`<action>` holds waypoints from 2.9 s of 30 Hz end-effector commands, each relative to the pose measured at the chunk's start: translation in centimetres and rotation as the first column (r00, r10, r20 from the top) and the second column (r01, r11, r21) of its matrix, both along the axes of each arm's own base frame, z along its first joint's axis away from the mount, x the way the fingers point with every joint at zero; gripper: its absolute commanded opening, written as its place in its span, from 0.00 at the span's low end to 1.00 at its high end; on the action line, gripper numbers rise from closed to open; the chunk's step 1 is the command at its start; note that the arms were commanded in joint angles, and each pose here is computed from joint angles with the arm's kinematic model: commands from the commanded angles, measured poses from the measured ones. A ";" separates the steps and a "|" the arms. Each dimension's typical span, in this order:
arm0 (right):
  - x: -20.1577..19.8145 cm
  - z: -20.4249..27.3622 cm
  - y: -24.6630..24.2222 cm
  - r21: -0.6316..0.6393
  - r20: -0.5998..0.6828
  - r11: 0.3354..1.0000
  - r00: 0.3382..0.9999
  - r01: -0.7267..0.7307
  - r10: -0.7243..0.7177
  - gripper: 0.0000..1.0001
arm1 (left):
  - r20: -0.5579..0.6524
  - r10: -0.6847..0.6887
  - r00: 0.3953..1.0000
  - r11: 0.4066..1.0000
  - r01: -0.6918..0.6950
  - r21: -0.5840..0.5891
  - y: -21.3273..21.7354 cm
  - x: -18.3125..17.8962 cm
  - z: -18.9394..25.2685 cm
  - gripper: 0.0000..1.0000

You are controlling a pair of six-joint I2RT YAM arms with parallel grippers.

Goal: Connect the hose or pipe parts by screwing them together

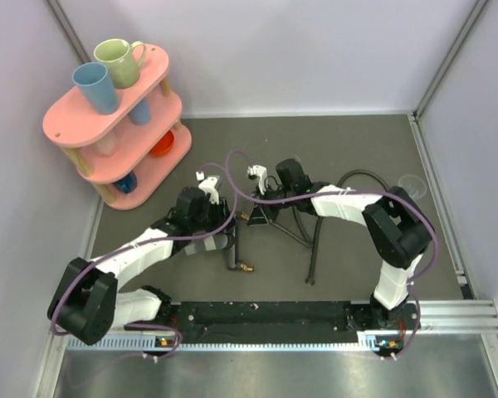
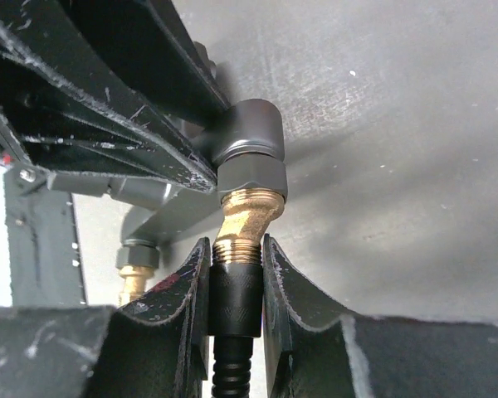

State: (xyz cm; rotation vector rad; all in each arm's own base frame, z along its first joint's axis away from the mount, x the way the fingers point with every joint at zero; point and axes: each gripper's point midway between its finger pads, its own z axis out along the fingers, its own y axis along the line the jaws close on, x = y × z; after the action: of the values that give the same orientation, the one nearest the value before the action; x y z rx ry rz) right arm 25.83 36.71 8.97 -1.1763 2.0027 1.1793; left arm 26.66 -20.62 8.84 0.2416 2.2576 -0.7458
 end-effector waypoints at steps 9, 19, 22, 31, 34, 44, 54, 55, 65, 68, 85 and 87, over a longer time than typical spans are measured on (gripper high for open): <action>-0.7 3.5 1.3 0.106 -0.054 0.994 0.998 0.035 -0.030 0.34 | 0.149 -0.101 0.984 0.989 0.116 -0.094 -3.6 1.3 5.1 0.00; -0.1 7.0 -1.9 0.098 0.379 0.995 0.925 -0.017 -0.022 0.68 | -0.083 -0.175 0.981 0.979 0.165 -0.116 -3.4 0.0 3.6 0.00; -0.7 7.2 -3.3 0.035 0.543 0.998 0.839 -0.059 0.031 0.69 | -0.152 -0.163 0.975 0.982 0.146 -0.120 -2.5 0.3 3.7 0.00; -3.1 6.9 -4.6 -0.138 0.938 0.981 0.300 -0.139 0.175 0.68 | -0.313 -0.285 0.906 0.952 0.228 -0.207 -2.7 -0.5 3.0 0.00; -2.8 6.7 -4.3 -0.187 0.959 0.976 0.194 -0.113 0.207 0.68 | -0.332 -0.304 0.893 0.945 0.238 -0.225 -3.0 -0.7 2.9 0.00; -0.9 5.0 -2.9 -0.318 0.945 0.946 0.066 -0.058 0.321 0.54 | -0.389 -0.321 0.863 0.944 0.257 -0.209 -2.8 -1.1 2.5 0.00; -0.6 5.1 -0.5 -0.205 0.966 0.975 0.141 -0.086 0.216 0.00 | -0.402 -0.352 0.845 0.926 0.252 -0.281 -3.6 -1.8 2.9 0.00; -0.6 5.0 -0.3 -0.170 0.959 0.982 0.217 -0.079 0.183 0.00 | -0.364 -0.364 0.857 0.917 0.263 -0.299 -4.0 -1.6 3.4 0.00; 3.0 8.3 0.3 0.157 0.778 0.986 0.609 0.048 -0.153 0.00 | -0.297 -0.342 0.891 0.920 0.254 -0.298 -5.7 -3.0 2.2 0.00; 3.4 7.9 0.1 0.189 0.707 0.980 0.683 0.067 -0.183 0.00 | -0.273 -0.339 0.900 0.923 0.262 -0.281 -6.2 -3.3 2.0 0.00; 0.9 5.4 0.4 0.317 0.224 0.948 0.974 -0.030 -0.044 0.00 | 0.018 -0.269 0.963 0.943 0.267 -0.198 -5.4 -2.2 3.8 0.00; 0.7 5.4 0.8 0.343 0.171 0.939 0.985 -0.039 -0.022 0.00 | 0.060 -0.270 0.961 0.940 0.277 -0.201 -5.4 -2.3 4.5 0.00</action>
State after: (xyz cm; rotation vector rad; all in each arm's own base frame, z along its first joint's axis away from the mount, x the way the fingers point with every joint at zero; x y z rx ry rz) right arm 25.68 33.93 7.72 -1.1020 1.8178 1.0989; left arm 26.25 -21.63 7.86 0.2418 2.3659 -0.8657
